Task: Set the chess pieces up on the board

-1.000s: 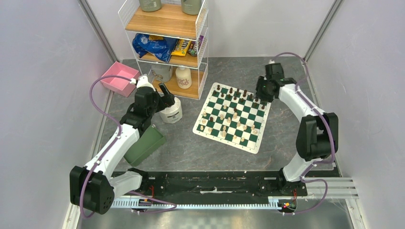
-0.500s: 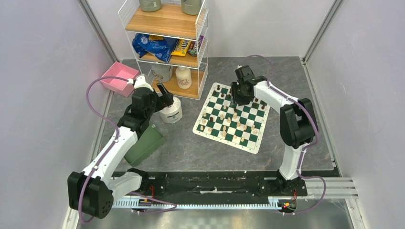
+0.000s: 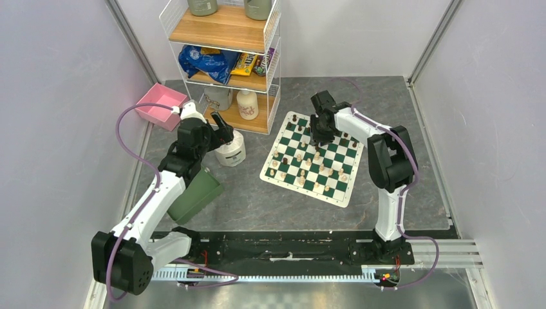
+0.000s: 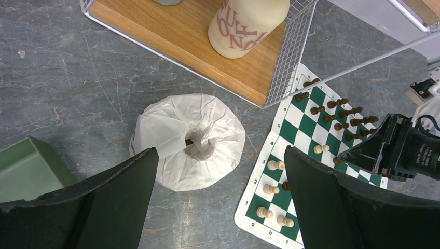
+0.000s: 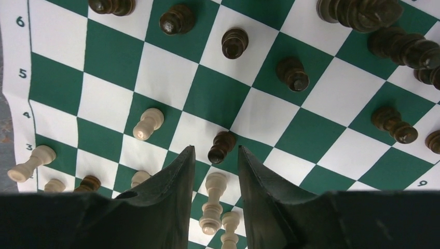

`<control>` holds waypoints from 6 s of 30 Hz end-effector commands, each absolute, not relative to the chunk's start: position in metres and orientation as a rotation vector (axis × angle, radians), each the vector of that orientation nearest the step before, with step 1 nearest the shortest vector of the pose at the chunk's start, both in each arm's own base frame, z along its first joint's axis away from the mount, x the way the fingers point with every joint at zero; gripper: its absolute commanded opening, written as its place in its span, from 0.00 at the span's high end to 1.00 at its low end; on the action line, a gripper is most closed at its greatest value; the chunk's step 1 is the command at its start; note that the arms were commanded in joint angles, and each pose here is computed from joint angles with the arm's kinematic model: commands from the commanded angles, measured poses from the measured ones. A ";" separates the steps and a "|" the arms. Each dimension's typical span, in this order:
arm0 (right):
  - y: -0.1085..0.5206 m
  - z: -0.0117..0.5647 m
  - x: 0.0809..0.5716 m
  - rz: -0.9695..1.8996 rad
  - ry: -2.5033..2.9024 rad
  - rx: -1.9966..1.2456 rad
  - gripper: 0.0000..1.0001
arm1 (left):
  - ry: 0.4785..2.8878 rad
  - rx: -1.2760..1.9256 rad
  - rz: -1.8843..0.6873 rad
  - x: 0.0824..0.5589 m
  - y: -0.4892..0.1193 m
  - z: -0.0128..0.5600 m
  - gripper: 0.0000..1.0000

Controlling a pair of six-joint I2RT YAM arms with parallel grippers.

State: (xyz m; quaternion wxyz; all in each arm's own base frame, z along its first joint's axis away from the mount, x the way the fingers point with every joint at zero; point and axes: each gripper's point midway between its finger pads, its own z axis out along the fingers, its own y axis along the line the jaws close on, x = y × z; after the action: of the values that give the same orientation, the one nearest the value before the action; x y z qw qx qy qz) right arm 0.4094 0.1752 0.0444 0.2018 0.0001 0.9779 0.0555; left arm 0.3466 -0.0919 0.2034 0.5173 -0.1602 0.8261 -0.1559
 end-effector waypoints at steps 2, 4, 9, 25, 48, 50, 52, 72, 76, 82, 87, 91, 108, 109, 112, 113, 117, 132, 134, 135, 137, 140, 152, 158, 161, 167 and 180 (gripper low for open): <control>0.177 0.054 0.423 0.114 2.696 -0.033 0.58 | 1.932 -0.412 -0.363 0.350 -0.086 0.214 0.02; 0.176 0.055 0.425 0.104 2.691 -0.038 0.63 | 1.934 -0.413 -0.361 0.350 -0.085 0.213 0.01; 0.177 0.054 0.425 0.107 2.703 -0.046 0.67 | 1.933 -0.414 -0.360 0.351 -0.085 0.212 0.01; 0.177 0.045 0.420 0.101 2.740 -0.067 0.68 | 1.937 -0.417 -0.361 0.350 -0.085 0.209 0.01; 0.134 0.099 0.425 -0.012 2.601 0.032 0.84 | 1.944 -0.423 -0.356 0.350 -0.084 0.205 0.01; 0.127 0.095 0.426 -0.015 2.610 0.055 0.84 | 1.947 -0.425 -0.353 0.350 -0.083 0.204 0.01; 0.119 0.091 0.427 -0.020 2.619 0.083 0.85 | 1.947 -0.425 -0.353 0.350 -0.083 0.204 0.01; 0.098 0.057 0.451 0.026 2.617 0.231 0.84 | 1.945 -0.423 -0.363 0.353 -0.085 0.205 0.01; 0.098 0.054 0.456 0.028 2.615 0.242 0.84 | 1.944 -0.424 -0.362 0.354 -0.084 0.206 0.01; 0.095 0.045 0.457 0.018 2.630 0.253 0.84 | 1.945 -0.422 -0.363 0.354 -0.085 0.206 0.00; 0.094 0.041 0.459 0.019 2.634 0.257 0.84 | 1.947 -0.424 -0.361 0.355 -0.084 0.205 0.00; 0.093 0.041 0.460 0.018 2.631 0.263 0.84 | 1.947 -0.424 -0.364 0.355 -0.085 0.205 0.00; 0.095 0.036 0.460 0.042 2.644 0.263 0.79 | 1.955 -0.424 -0.363 0.355 -0.085 0.201 0.00; 0.095 0.037 0.460 0.049 2.644 0.264 0.78 | 1.955 -0.426 -0.362 0.355 -0.084 0.201 0.00; 0.097 0.038 0.460 0.061 2.643 0.258 0.72 | 1.956 -0.426 -0.364 0.355 -0.085 0.201 0.00; 0.098 0.040 0.460 0.066 2.641 0.256 0.70 | 1.957 -0.426 -0.366 0.355 -0.085 0.201 0.00; 0.100 0.046 0.459 0.087 2.638 0.249 0.68 | 1.957 -0.423 -0.369 0.355 -0.085 0.201 0.00; 0.109 0.089 0.437 0.126 2.571 0.214 0.46 | 1.946 -0.420 -0.392 0.356 -0.088 0.206 0.00; 0.115 0.097 0.433 0.142 2.558 0.195 0.45 | 1.948 -0.416 -0.386 0.357 -0.087 0.212 0.00; 0.118 0.101 0.431 0.155 2.552 0.185 0.45 | 1.950 -0.412 -0.391 0.356 -0.088 0.214 0.00; 0.131 0.109 0.427 0.191 2.543 0.149 0.44 | 1.949 -0.411 -0.406 0.355 -0.090 0.210 0.00; 0.150 0.120 0.419 0.231 2.527 0.095 0.44 | 1.960 -0.432 -0.390 0.351 -0.086 0.200 0.00; 0.242 0.120 0.390 0.372 2.545 -0.138 0.45 | 1.939 -0.467 -0.358 0.345 -0.077 0.204 0.00; 0.278 0.104 0.377 0.387 2.572 -0.245 0.48 | 1.936 -0.467 -0.353 0.345 -0.076 0.205 0.00; 0.289 0.097 0.374 0.390 2.582 -0.276 0.50 | 1.941 -0.465 -0.349 0.346 -0.075 0.204 0.00; 0.308 0.083 0.367 0.413 2.616 -0.333 0.51 | 1.947 -0.459 -0.350 0.347 -0.076 0.202 0.00; 0.314 0.065 0.357 0.318 2.651 -0.384 0.53 | 1.948 -0.459 -0.343 0.347 -0.075 0.201 0.00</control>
State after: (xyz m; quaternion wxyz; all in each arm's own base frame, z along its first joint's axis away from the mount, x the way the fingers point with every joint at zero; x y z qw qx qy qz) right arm 0.3528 0.3084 0.0528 0.2046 -0.1361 0.9619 0.1196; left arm 0.3433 -0.0775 0.1927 0.5134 -0.1832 0.8266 -0.1401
